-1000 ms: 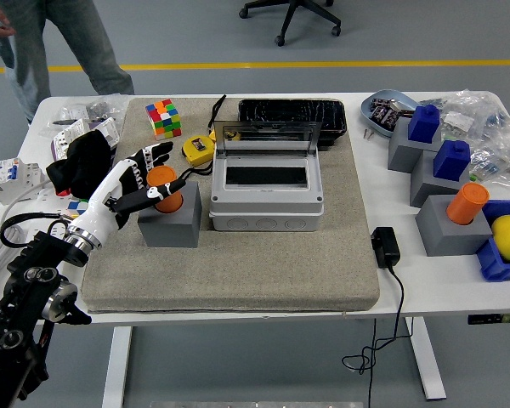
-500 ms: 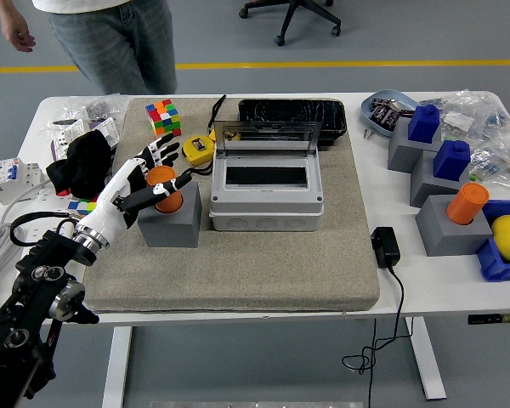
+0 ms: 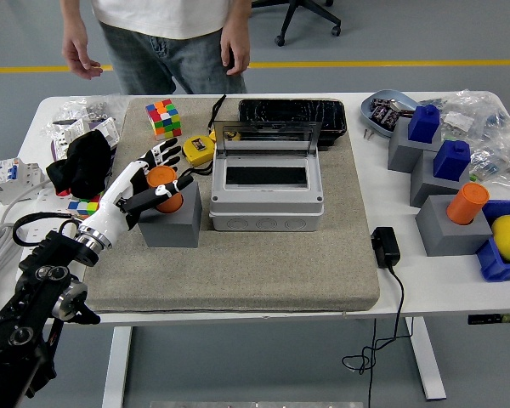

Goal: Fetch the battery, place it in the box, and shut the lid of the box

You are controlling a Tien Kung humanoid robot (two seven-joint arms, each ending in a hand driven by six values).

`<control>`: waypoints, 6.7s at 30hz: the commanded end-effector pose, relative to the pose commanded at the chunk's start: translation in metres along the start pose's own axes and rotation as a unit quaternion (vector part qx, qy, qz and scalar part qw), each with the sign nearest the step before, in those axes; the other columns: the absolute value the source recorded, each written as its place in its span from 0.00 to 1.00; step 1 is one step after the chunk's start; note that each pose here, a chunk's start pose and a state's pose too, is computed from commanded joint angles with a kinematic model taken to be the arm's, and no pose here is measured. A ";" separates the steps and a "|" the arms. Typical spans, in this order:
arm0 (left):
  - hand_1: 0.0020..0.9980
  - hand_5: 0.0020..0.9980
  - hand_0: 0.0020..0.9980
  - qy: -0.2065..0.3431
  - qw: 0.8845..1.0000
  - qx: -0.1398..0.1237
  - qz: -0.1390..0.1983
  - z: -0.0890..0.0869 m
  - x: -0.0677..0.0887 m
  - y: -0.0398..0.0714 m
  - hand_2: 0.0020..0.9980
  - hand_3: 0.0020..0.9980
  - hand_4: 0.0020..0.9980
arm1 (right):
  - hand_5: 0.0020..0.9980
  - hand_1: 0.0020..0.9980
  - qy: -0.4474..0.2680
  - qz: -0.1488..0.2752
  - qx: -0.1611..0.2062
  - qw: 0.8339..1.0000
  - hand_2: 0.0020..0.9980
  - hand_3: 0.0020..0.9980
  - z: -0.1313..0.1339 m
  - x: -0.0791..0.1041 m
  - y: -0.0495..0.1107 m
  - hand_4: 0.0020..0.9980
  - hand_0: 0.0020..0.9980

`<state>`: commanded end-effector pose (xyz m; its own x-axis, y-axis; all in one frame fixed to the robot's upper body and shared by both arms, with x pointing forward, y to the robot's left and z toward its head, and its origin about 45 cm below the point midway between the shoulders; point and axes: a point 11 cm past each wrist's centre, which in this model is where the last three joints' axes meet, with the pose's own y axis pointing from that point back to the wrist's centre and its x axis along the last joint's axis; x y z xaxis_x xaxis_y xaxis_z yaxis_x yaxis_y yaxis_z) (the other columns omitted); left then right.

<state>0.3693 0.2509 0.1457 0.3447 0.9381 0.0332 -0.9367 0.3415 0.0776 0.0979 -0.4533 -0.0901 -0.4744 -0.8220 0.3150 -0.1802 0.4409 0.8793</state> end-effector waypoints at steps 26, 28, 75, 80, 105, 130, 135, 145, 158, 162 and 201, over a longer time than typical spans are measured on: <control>0.82 0.05 0.77 -0.034 0.998 0.006 0.045 -0.006 0.002 -0.003 0.76 0.81 1.00 | 1.00 0.83 0.001 0.002 0.001 1.000 0.81 0.83 -0.001 0.001 0.000 1.00 0.85; 0.79 0.05 0.74 -0.032 0.998 0.006 0.047 -0.006 0.003 -0.003 0.72 0.75 1.00 | 1.00 0.83 0.001 0.002 0.001 1.000 0.81 0.83 -0.001 0.001 0.000 1.00 0.85; 0.61 0.09 0.57 0.009 0.998 -0.009 0.053 -0.003 -0.009 -0.009 0.50 0.52 1.00 | 1.00 0.83 -0.001 0.002 0.002 1.000 0.81 0.83 -0.004 0.001 0.000 1.00 0.84; 0.61 0.09 0.57 0.011 0.999 -0.006 0.052 -0.005 -0.010 -0.010 0.50 0.52 1.00 | 1.00 0.83 -0.001 0.001 0.003 1.000 0.81 0.83 -0.004 0.001 0.000 1.00 0.84; 0.00 0.12 0.03 0.005 0.997 0.000 0.075 -0.012 -0.013 -0.012 0.04 0.03 1.00 | 1.00 0.83 -0.002 0.005 0.002 1.000 0.81 0.83 -0.004 0.003 0.000 1.00 0.85; 0.00 0.15 0.03 0.039 0.992 -0.034 0.116 0.006 -0.001 -0.019 0.00 0.00 1.00 | 1.00 0.83 -0.006 0.004 0.005 1.000 0.81 0.83 -0.006 0.002 0.000 1.00 0.85; 0.00 0.15 0.03 0.038 0.991 -0.039 0.120 0.009 0.001 -0.019 0.00 0.00 1.00 | 1.00 0.83 -0.006 0.005 0.004 1.000 0.81 0.83 -0.006 0.002 0.000 1.00 0.85; 0.00 0.15 0.03 -0.019 0.989 -0.062 0.130 0.027 0.001 -0.024 0.00 0.00 1.00 | 1.00 0.83 -0.006 0.006 0.004 1.000 0.81 0.83 -0.007 0.003 0.000 1.00 0.85; 0.00 0.28 0.03 -0.343 0.916 -0.202 0.045 0.123 -0.066 -0.045 0.00 0.00 1.00 | 1.00 0.83 -0.006 0.007 0.009 1.000 0.81 0.83 -0.013 0.005 0.000 1.00 0.85; 0.00 0.55 0.02 -0.434 0.870 -0.235 -0.003 0.133 -0.103 -0.049 0.00 0.00 0.95 | 1.00 0.83 -0.006 0.009 0.010 1.000 0.81 0.83 -0.015 0.007 -0.001 1.00 0.85; 0.00 0.64 0.03 -0.490 0.851 -0.158 -0.102 0.061 -0.129 -0.088 0.00 0.00 0.95 | 1.00 0.83 0.007 0.012 0.018 1.000 0.81 0.83 -0.022 0.007 0.000 1.00 0.85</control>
<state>0.4114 0.0959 0.1951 0.2423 0.4111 0.8788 -0.7679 0.6349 -0.0853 0.1138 -0.4671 -0.0803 -0.4667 -0.8163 0.3404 -0.2004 0.4725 0.8582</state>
